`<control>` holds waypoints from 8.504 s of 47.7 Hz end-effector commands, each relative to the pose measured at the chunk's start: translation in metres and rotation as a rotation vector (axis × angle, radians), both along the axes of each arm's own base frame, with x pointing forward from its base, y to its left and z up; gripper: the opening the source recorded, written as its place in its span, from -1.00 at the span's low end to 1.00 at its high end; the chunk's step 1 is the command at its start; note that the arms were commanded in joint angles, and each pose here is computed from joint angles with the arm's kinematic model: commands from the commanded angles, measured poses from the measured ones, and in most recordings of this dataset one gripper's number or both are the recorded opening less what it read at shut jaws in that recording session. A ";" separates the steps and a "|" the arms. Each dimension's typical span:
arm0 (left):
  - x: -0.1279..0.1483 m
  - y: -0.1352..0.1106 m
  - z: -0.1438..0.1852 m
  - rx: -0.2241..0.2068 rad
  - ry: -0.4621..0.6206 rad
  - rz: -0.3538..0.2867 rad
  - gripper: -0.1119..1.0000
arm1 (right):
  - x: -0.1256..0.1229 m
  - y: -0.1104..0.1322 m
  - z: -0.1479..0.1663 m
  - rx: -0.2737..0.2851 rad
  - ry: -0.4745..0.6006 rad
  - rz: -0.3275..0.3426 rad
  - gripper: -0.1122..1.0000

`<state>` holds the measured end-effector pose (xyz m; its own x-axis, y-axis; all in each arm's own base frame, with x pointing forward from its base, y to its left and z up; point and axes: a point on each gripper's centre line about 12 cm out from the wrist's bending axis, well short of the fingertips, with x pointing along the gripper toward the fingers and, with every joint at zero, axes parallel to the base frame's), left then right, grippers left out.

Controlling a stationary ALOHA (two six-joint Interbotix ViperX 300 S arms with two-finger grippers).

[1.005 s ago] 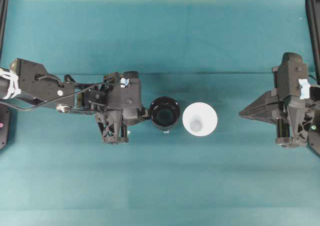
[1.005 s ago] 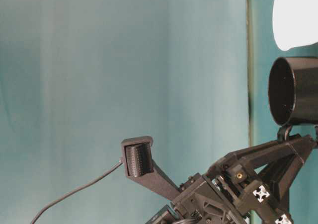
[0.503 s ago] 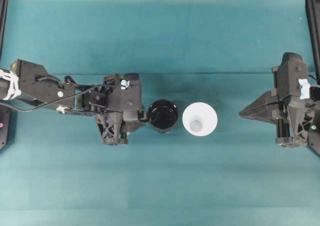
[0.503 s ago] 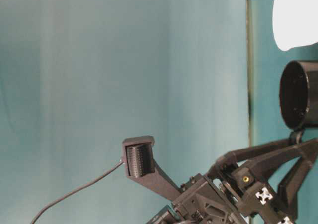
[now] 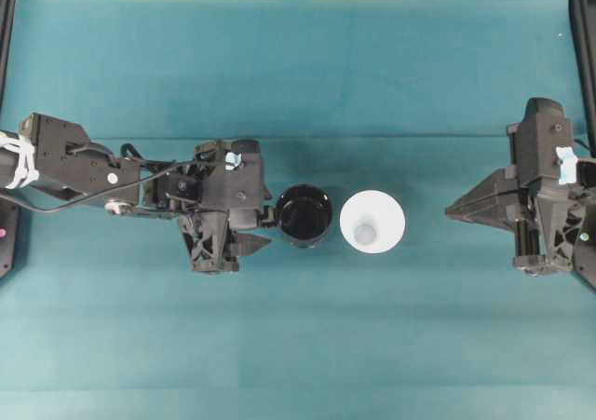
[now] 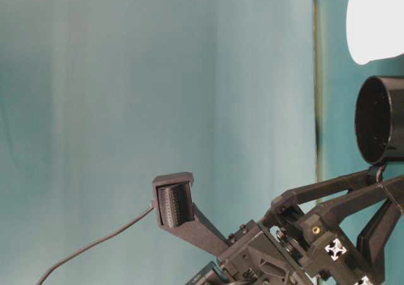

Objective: Put a paper cup into the cup holder on your left arm.
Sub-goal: 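Release the mug handle and move the right gripper over the paper cup, then close the right gripper on the white paper cup's rim, then lift the paper cup with the right gripper and carry it over the mug, then lower the paper cup into the black mug with the right gripper, then open the right gripper and raise it away from the cup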

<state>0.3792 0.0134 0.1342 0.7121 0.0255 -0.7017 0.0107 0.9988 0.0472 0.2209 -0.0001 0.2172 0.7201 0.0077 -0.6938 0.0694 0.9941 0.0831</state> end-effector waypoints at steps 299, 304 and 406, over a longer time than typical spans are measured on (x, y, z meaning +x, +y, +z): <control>-0.035 -0.009 0.042 -0.048 -0.041 0.026 0.74 | 0.194 -0.053 -0.044 0.167 0.433 -0.238 -0.42; -0.035 -0.008 0.041 -0.048 -0.040 0.029 0.74 | 0.194 -0.053 -0.044 0.168 0.433 -0.239 0.00; -0.034 -0.006 0.041 -0.048 -0.047 0.035 0.74 | 0.128 -0.028 0.005 0.108 0.217 -0.145 0.71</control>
